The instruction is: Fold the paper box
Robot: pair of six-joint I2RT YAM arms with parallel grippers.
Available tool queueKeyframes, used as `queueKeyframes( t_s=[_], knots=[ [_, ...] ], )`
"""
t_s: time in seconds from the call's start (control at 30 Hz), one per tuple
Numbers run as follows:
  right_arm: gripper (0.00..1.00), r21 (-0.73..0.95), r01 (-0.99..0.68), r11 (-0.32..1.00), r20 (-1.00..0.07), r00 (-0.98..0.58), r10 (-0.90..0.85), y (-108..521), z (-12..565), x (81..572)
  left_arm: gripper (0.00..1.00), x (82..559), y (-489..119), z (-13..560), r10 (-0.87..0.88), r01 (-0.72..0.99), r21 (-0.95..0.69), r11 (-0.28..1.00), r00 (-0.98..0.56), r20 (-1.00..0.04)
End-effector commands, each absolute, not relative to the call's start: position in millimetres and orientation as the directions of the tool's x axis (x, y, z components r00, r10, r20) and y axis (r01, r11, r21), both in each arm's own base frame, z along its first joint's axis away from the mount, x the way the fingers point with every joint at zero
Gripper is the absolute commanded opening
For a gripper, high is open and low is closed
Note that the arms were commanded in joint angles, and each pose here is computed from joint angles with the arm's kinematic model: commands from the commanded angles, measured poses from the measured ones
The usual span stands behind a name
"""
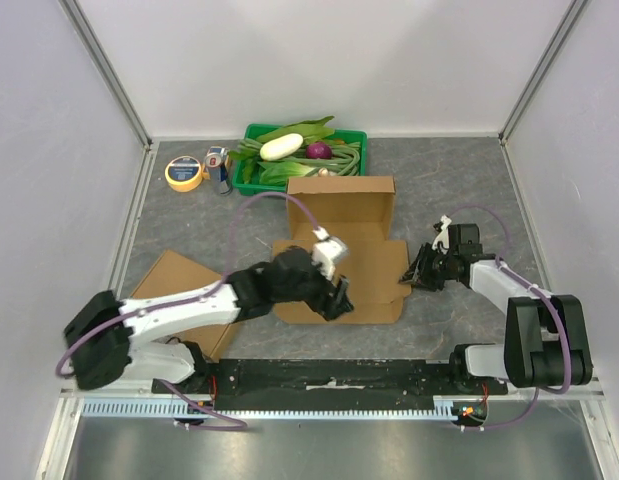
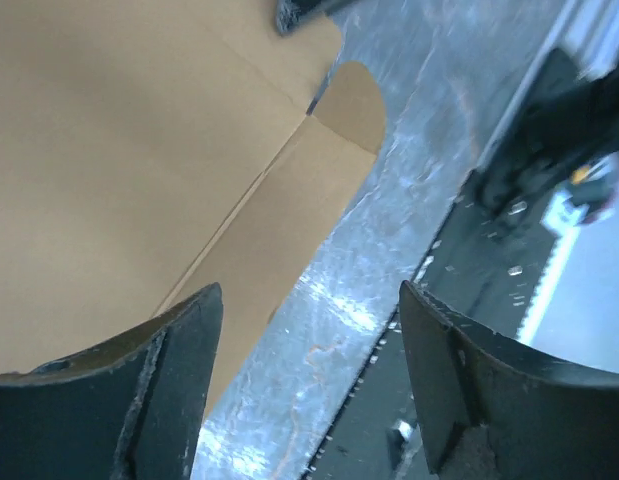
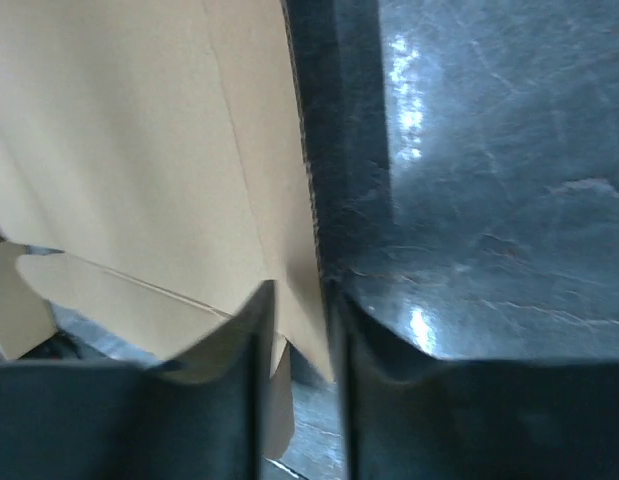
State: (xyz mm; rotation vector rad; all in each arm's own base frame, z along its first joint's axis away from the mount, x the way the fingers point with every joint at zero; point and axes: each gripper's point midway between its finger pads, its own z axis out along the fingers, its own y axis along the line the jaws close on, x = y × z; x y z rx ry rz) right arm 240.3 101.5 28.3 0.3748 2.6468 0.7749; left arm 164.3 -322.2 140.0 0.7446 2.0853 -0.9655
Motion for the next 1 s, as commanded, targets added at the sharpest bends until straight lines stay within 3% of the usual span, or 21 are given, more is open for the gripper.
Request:
queueKeyframes(
  t_s=[0.0, 0.07, 0.13, 0.33, 0.5, 0.6, 0.63, 0.67, 0.7, 0.73, 0.77, 0.83, 0.87, 0.97],
  knots=[
    [0.24, 0.667, 0.103, 0.738, -0.266, -0.892, 0.366, 120, 35, 250, 0.78, 144, -353, 108, 0.543, 0.89, -0.105, 0.444, -0.361, -0.758],
    [0.07, 0.699, 0.138, 0.702, -0.238, -0.88, 0.41, 124, 40, 253, 0.8, 147, -359, 81, 0.643, 0.901, 0.044, 0.432, -0.274, -0.715],
    [0.0, 0.713, 0.146, 0.686, -0.233, -0.874, 0.427, 126, 48, 251, 0.8, 157, -364, 82, 0.716, 0.886, 0.206, 0.414, -0.178, -0.675],
    [0.0, 0.728, 0.246, 0.64, -0.151, -0.853, 0.499, 116, 55, 243, 0.86, 166, -372, 61, 0.832, 0.852, 0.438, 0.287, 0.004, -0.554],
    [0.0, 0.774, 0.281, 0.568, -0.069, -0.853, 0.517, 120, 61, 234, 0.84, 204, -356, 50, 0.907, 0.689, 0.656, 0.307, -0.003, -0.421],
    [0.0, 0.789, 0.272, 0.551, -0.075, -0.848, 0.525, 121, 71, 235, 0.68, 213, -363, 60, 0.9, 0.629, 0.699, 0.34, -0.003, -0.436],
    [0.02, 0.793, 0.239, 0.561, -0.104, -0.853, 0.511, 121, 76, 236, 0.51, 213, -365, 69, 0.889, 0.616, 0.7, 0.363, -0.004, -0.458],
    [0.22, 0.792, 0.208, 0.574, -0.135, -0.857, 0.497, 120, 81, 238, 0.43, 212, -367, 75, 0.88, 0.616, 0.692, 0.376, -0.003, -0.475],
    [0.35, 0.771, 0.171, 0.613, -0.205, -0.845, 0.494, 114, 91, 249, 0.38, 207, -374, 81, 0.865, 0.644, 0.664, 0.38, 0.007, -0.502],
    [0.51, 0.749, 0.131, 0.65, -0.262, -0.842, 0.471, 108, 100, 249, 0.25, 205, -375, 96, 0.844, 0.646, 0.645, 0.409, 0.001, -0.536],
    [0.74, 0.725, 0.103, 0.68, -0.317, -0.827, 0.464, 103, 111, 255, 0.18, 200, -370, 101, 0.855, 0.662, 0.638, 0.393, -0.007, -0.519],
    [0.88, 0.637, 0.016, 0.771, -0.511, -0.74, 0.437, 84, 161, 276, 0.02, 188, -377, 119, 0.824, 0.7, 0.579, 0.418, -0.023, -0.566],
    [0.96, 0.598, -0.005, 0.801, -0.577, -0.697, 0.426, 76, 181, 283, 0.02, 182, -378, 136, 0.801, 0.719, 0.543, 0.434, -0.032, -0.597],
    [0.98, 0.427, -0.026, 0.904, -0.799, -0.479, 0.364, 40, 283, 302, 0.02, 163, -378, 167, 0.765, 0.778, 0.417, 0.47, -0.123, -0.633]
  ],
)
